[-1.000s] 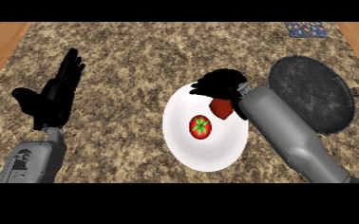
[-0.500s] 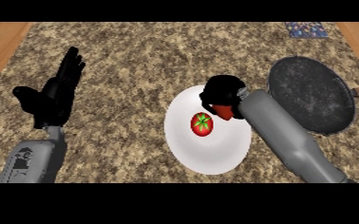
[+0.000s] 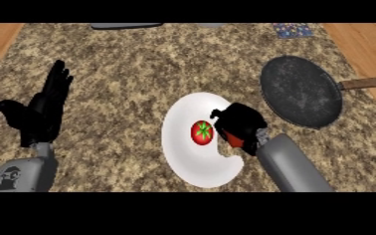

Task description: Pick the bell pepper from the plate and place it in the pan

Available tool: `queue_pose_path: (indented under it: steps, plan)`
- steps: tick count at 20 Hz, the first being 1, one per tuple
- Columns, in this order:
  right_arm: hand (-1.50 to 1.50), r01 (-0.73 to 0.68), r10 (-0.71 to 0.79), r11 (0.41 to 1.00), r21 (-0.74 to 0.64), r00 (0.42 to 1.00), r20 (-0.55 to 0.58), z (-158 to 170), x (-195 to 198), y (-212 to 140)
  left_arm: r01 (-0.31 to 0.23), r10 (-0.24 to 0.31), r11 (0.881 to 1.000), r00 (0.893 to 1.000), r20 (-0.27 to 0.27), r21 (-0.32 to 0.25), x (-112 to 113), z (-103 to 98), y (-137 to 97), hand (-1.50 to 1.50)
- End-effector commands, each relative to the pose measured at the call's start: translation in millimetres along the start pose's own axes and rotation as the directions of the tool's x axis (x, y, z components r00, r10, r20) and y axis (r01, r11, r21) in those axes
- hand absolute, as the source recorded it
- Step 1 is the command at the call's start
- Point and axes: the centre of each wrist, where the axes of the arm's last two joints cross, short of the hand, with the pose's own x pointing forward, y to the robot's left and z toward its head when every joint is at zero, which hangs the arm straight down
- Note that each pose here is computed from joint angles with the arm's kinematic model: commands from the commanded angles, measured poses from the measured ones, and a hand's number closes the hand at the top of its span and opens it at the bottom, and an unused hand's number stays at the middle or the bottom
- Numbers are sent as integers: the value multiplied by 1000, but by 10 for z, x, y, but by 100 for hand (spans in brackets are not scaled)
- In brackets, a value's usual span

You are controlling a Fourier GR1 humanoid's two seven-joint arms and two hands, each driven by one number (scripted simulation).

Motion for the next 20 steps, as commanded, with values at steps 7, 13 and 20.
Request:
queue_pose_path:
  steps: [7, 13, 20]
  plan:
    - [150, 115, -188, 853, -509, 978, -95, 858, 668, 28, 5, -5, 1000, 1000, -2, 17, -51, 65, 114, 0]
    - [150, 172, -326, 708, -685, 940, -101, 1720, 1012, -88, -5, 5, 1000, 1000, 21, -19, 23, 53, -16, 0]
    - [150, 263, -499, 507, -821, 866, -31, 2179, 858, -144, -33, 37, 996, 998, 41, -83, 91, -11, -186, 0]
